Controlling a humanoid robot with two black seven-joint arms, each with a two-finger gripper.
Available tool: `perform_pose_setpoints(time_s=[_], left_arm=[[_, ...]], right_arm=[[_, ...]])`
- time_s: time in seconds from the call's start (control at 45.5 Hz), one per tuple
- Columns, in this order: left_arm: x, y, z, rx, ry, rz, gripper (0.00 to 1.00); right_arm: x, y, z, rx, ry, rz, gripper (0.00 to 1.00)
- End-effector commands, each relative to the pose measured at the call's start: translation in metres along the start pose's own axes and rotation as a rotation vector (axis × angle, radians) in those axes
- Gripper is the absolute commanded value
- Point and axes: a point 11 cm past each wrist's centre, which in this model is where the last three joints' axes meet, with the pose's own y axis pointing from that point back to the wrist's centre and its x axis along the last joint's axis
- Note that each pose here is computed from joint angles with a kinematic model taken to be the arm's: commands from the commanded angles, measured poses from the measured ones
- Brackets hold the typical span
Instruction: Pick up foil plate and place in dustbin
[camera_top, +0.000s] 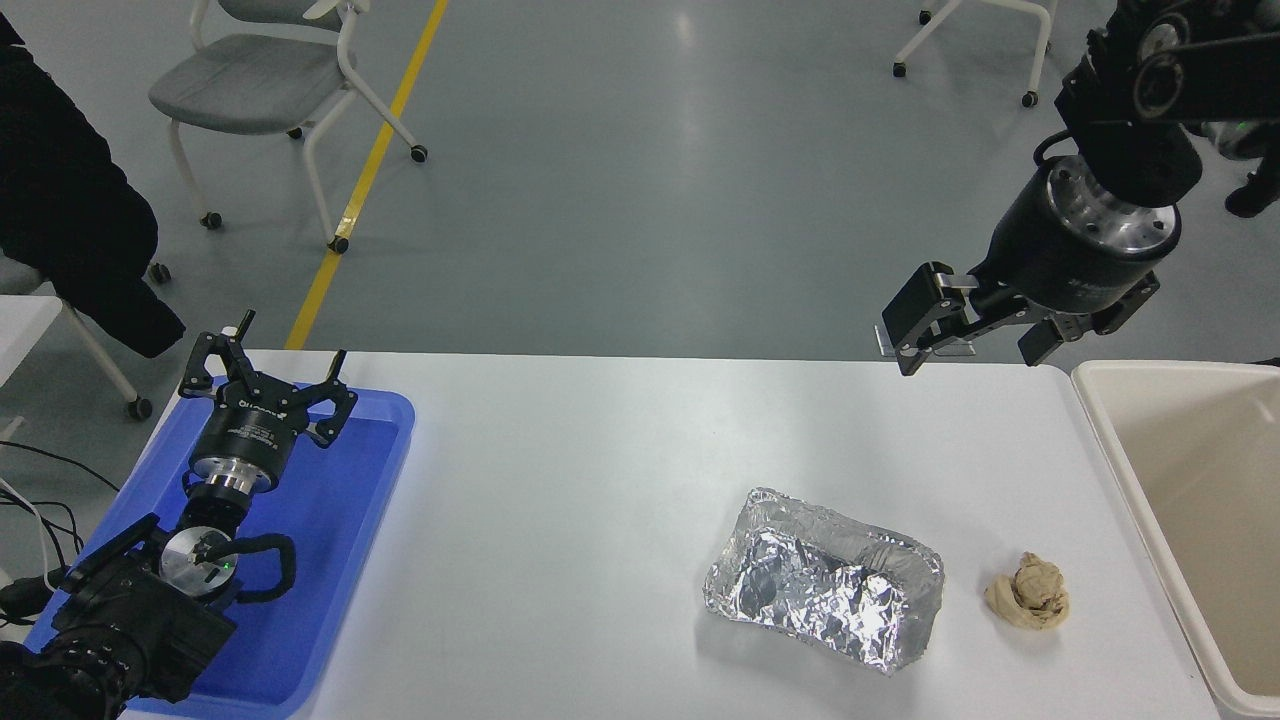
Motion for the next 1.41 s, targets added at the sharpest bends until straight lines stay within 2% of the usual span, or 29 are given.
perform_pose_setpoints(time_s=[0.0, 0.396, 0.901, 1.385], left_arm=[[0.000, 0.000, -0.001, -0.003, 0.003, 0.001, 1.00], [0.001, 0.001, 0.000, -0.001, 0.000, 0.001, 1.00], [0.001, 0.001, 0.000, -0.001, 0.000, 0.001, 1.00], [0.000, 0.000, 0.000, 0.000, 0.000, 0.000, 1.00]], right_arm=[[0.000, 0.000, 0.000, 0.000, 0.000, 0.001, 1.00], [-0.005, -0.032, 0.012, -0.001, -0.015, -0.066, 1.00], [-0.034, -0.102, 0.086, 0.123, -0.185, -0.145, 1.00], [-0.098, -0.220, 0.120, 0.216, -0.304, -0.239, 1.00]])
